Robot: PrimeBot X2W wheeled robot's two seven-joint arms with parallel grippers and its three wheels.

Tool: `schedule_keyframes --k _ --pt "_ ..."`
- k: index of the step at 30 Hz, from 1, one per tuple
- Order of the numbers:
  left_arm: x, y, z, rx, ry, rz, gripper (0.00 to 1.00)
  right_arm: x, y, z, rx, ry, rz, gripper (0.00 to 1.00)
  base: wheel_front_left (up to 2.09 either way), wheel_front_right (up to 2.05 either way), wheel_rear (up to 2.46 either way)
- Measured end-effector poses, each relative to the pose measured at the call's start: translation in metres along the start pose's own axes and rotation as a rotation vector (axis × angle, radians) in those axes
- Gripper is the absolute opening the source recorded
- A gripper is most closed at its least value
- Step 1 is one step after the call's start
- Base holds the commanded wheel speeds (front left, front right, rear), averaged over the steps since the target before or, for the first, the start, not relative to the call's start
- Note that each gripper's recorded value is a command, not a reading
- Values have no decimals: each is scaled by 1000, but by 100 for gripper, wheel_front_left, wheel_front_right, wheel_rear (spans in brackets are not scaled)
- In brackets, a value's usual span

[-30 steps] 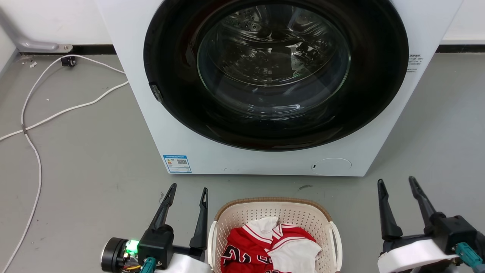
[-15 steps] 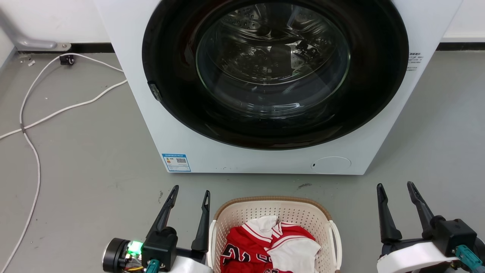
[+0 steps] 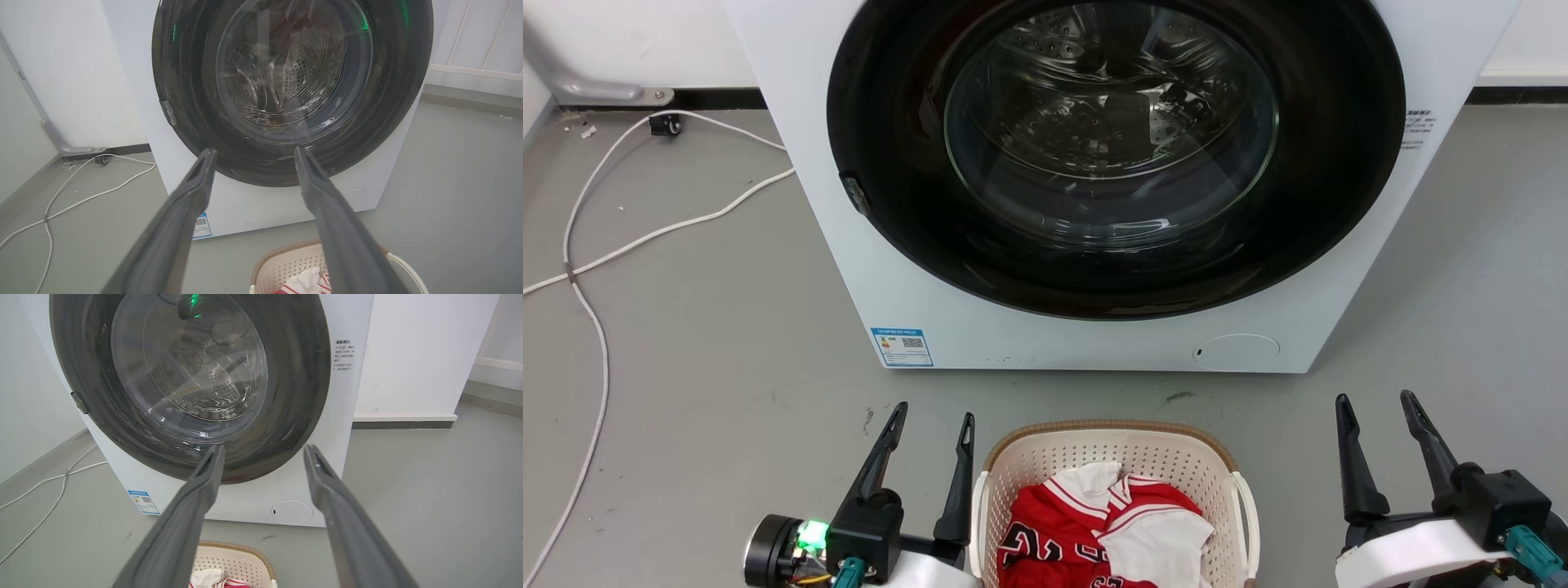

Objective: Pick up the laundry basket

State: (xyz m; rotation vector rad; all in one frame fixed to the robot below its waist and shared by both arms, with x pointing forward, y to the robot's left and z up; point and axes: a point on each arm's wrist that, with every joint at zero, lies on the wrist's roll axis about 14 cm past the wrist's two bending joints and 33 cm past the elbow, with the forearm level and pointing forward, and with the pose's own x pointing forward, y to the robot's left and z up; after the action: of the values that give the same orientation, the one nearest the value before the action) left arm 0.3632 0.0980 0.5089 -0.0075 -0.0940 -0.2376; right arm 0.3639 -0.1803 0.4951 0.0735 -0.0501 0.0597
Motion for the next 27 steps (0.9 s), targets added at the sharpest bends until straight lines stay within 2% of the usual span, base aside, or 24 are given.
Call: schedule_keyframes --k 12,20,27 --pt "1 0 -30 -17 90 -8 100 3 -6 -15 1 47 -18 100 0 0 0" --pt "17 3 -68 -43 193 -17 100 17 -16 -51 4 150 -44 100 0 0 0" --pt "45 8 -109 -16 287 -39 100 37 -14 -97 -9 276 -24 100 0 0 0"
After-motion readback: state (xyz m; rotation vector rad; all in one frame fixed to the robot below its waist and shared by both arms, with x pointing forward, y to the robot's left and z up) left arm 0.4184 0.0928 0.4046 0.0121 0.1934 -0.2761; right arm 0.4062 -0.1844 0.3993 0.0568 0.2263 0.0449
